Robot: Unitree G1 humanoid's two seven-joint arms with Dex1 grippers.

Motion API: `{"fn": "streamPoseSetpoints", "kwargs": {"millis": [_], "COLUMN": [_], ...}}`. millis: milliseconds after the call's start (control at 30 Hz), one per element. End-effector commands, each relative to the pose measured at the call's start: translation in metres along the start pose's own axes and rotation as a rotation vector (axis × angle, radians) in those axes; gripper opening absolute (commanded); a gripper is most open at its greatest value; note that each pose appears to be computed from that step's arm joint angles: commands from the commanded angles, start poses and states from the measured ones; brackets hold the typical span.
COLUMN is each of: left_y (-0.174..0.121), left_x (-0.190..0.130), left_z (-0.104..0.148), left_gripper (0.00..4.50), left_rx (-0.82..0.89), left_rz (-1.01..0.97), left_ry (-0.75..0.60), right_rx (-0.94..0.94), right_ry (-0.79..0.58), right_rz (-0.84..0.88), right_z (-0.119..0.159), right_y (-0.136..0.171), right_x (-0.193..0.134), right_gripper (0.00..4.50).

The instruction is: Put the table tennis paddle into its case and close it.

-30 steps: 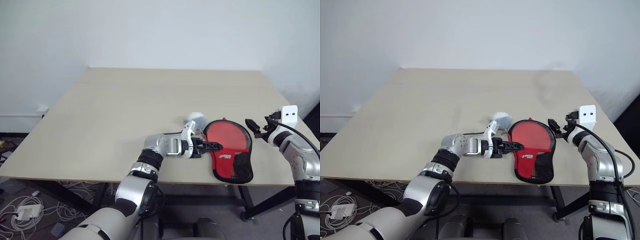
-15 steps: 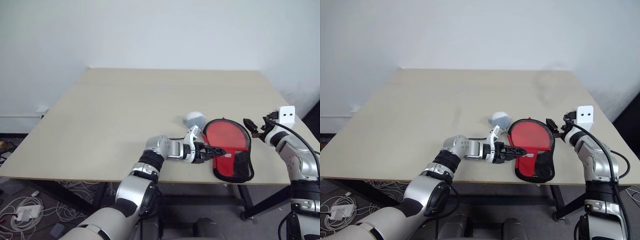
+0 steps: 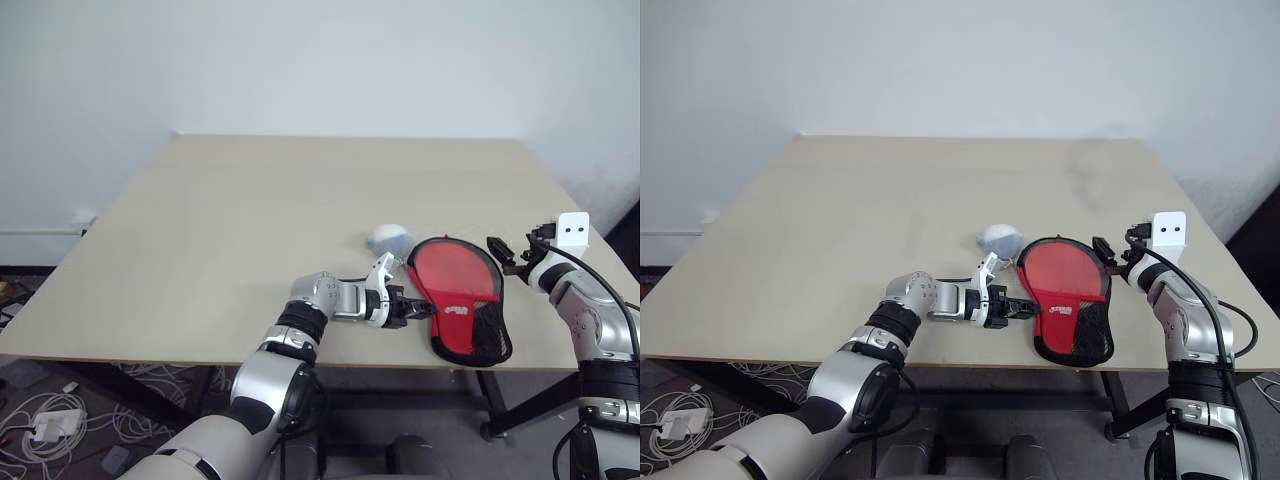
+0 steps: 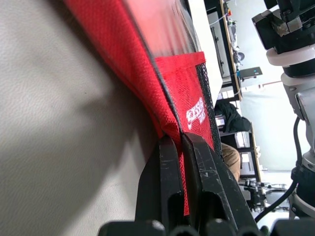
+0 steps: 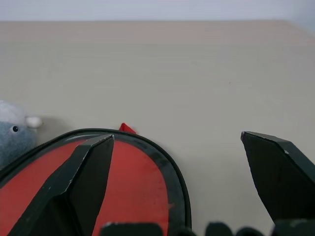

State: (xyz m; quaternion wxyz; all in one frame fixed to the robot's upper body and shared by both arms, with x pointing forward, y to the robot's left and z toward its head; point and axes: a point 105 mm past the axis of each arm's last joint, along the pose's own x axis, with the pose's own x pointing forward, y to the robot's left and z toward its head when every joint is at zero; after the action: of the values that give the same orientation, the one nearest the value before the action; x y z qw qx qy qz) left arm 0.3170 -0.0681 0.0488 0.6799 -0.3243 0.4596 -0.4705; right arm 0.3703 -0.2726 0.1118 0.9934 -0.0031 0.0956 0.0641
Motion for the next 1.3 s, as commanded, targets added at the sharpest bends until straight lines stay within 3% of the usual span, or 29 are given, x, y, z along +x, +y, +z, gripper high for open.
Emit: {"fn": "streamPoseSetpoints", "kwargs": {"millis": [33,233,433,767,900,1033,1300], "left_y": [-0.021,-0.009,0.002,0.011,0.029,0.033,0.035], "left_x": [0.019,-0.016,-0.072,-0.121,-0.151,-0.153,-0.167], "left_z": [-0.008,-0.003,0.003,-0.025,-0.038,-0.039,-0.021], "left_gripper": [0.03,0.03,0.03,0.03,0.03,1.0,3.74], "left_rx": [-0.012,-0.085,-0.122,-0.09,-0.116,-0.118,-0.067], "left_rz": [-0.082,-0.067,-0.025,0.026,0.105,0.142,0.209], "left_ry": [0.001,-0.01,-0.058,-0.071,-0.101,-0.103,-0.133], "right_rx": [-0.009,-0.007,-0.013,-0.02,-0.027,-0.026,-0.021], "right_ry": [-0.061,-0.059,-0.054,-0.053,-0.05,-0.049,-0.06], "right_rz": [-0.011,-0.009,0.002,0.021,0.029,0.037,0.065], "right_z": [0.017,0.017,0.016,0.017,0.018,0.018,0.023], "right_y": [-0.001,0.002,0.004,0.009,0.01,0.013,0.019], "right_x": [0.001,0.002,0.003,0.006,0.008,0.01,0.014], "right_gripper": [4.5,4.5,4.5,4.5,4.5,4.5,4.5]}}
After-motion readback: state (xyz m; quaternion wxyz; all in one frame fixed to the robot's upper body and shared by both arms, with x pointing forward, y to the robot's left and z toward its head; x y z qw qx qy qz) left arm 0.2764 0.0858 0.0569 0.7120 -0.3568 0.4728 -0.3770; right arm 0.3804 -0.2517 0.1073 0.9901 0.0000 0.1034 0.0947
